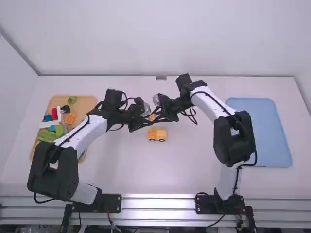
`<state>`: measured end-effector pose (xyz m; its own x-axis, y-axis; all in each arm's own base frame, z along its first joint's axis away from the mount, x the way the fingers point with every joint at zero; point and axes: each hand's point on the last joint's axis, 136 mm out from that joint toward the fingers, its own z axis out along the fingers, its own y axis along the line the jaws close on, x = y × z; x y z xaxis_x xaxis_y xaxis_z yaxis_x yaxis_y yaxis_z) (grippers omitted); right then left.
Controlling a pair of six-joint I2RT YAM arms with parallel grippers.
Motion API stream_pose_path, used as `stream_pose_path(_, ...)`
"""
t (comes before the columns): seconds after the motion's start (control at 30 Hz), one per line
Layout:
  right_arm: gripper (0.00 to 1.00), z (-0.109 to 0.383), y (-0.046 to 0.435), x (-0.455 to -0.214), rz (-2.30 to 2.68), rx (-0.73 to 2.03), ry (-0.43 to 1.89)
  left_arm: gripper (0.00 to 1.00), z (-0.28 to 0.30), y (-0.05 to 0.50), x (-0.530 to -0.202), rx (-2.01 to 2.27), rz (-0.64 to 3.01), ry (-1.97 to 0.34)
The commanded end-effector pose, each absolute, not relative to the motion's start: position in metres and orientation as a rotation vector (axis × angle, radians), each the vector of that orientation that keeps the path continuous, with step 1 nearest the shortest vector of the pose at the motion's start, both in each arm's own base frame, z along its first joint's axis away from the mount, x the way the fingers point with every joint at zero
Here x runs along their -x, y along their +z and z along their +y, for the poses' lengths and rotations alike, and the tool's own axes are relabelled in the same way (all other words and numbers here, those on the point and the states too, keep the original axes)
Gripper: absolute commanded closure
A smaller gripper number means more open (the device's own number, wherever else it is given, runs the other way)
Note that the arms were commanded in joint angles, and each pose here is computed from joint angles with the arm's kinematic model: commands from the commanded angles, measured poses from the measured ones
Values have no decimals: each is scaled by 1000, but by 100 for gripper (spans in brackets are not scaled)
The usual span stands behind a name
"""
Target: Assemble lego blocks to make yellow taxi
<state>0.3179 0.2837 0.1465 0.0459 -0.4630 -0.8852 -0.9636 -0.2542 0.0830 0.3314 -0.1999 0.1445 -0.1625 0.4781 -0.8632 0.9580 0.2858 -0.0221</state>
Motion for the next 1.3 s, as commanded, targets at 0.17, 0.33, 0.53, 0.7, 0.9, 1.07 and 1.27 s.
stream_pose_path(0.17, 1, 286, 157, -325, 1420, 1740, 1165, 84, -193, 132, -335, -1306, 1841, -712)
stream_pose_path(0.33, 1, 274, 162, -347, 1551, 1657, 1134, 84, -179, 112, -327, -1413, 1892, -605)
stream_pose_path(0.53, 2, 249, 151, -406, 1906, 1412, 918, 86, -153, 89, -328, -1501, 1998, -403)
stream_pose_path(0.7, 2, 224, 136, -451, 2191, 1100, 640, 92, -138, 77, -322, -1582, 2046, -312)
stream_pose_path(0.9, 2, 220, 128, -454, 2264, 947, 519, 94, -134, 68, -327, -1601, 2057, -269)
stream_pose_path(1.07, 2, 218, 128, -449, 2268, 882, 432, 95, -135, 51, -327, -1616, 2091, -305)
stream_pose_path(1.27, 2, 200, 145, -437, 2170, 701, 323, 98, -134, 30, -330, -1719, 2095, -327)
